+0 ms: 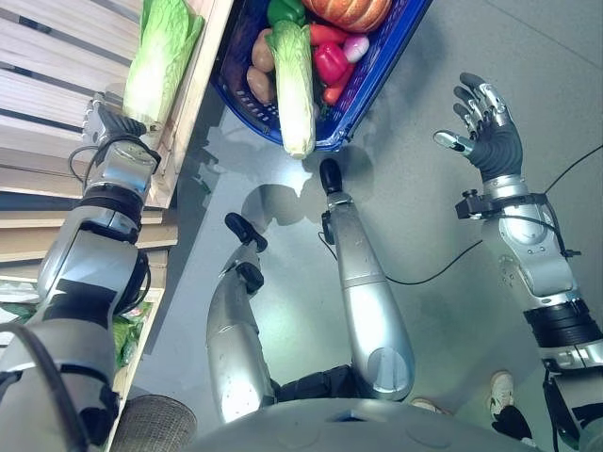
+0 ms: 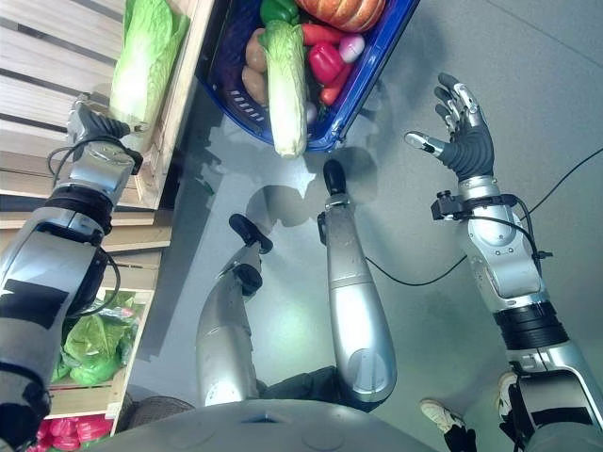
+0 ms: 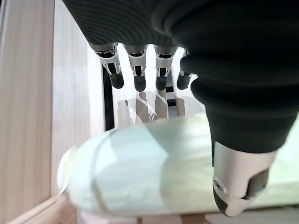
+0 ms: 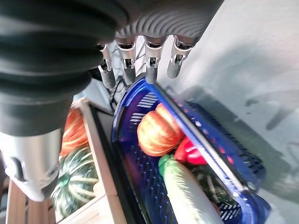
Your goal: Pick up fruits and vegetables into the basket
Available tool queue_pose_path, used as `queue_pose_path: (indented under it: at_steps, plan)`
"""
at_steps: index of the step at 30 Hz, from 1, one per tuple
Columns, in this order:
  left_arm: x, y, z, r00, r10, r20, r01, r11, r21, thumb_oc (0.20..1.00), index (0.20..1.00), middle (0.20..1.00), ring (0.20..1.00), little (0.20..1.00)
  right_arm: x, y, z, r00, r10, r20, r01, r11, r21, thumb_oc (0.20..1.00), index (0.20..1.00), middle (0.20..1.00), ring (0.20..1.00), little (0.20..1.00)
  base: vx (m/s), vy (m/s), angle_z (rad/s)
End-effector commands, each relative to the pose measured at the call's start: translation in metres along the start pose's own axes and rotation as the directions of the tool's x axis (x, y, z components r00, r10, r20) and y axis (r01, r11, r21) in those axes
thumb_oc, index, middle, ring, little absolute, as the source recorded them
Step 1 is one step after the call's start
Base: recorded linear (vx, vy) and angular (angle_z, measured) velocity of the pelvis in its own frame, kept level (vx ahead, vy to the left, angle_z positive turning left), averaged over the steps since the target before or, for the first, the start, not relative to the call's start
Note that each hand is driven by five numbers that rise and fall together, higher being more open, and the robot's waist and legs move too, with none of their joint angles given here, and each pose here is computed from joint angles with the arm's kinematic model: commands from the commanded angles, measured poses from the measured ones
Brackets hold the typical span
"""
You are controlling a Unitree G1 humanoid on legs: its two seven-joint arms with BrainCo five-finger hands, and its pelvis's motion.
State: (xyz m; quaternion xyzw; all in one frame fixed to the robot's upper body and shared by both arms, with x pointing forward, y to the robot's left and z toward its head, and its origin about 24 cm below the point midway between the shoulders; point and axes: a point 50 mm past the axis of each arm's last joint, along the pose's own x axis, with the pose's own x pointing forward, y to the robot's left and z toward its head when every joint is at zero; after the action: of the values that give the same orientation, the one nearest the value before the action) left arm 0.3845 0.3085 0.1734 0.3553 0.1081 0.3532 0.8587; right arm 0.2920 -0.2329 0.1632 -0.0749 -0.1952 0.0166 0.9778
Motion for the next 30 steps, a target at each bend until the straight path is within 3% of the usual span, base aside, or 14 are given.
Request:
queue_pose_path:
  at_steps: [1,11,20,23,30]
  plan:
    - [0.011,0.027,-0.023,0.992,0.107,-0.063,-0.105,0.994,0.042,1.0,1.0,1.0,1.0,1.0,-0.007,0.002,-0.008,0.999,-0.046,-0.014,0.047,0.992,0.118,1.0,1.0,1.0,1.0,1.0,0.01,0.018,-0.05]
    - [0.011,0.024,-0.007,0.998,0.032,-0.045,-0.036,0.995,-0.091,1.0,1.0,1.0,1.0,1.0,-0.019,0.002,-0.028,0.99,-0.086,-0.109,0.104,0.98,0.17,1.0,1.0,1.0,1.0,1.0,0.01,0.004,-0.01]
    - [0.005,0.0,-0.008,0.984,-0.171,-0.044,0.152,0.947,-0.283,1.0,1.0,1.0,1.0,1.0,-0.024,0.008,-0.04,0.985,-0.072,-0.16,0.107,0.969,0.224,1.0,1.0,1.0,1.0,1.0,0.01,-0.021,-0.03]
    - [0.0,-0.013,-0.002,0.953,-0.304,0.007,0.28,0.868,-0.41,1.0,1.0,1.0,1.0,1.0,-0.023,0.011,-0.042,0.981,-0.066,-0.181,0.108,0.966,0.233,1.0,1.0,1.0,1.0,1.0,0.02,-0.035,-0.06]
    - [-0.018,-0.045,0.003,0.844,-0.529,0.084,0.5,0.723,-0.477,1.0,1.0,1.0,1.0,1.0,-0.027,0.013,-0.047,0.974,-0.06,-0.218,0.113,0.963,0.244,1.0,1.0,1.0,1.0,1.0,0.01,-0.005,0.0]
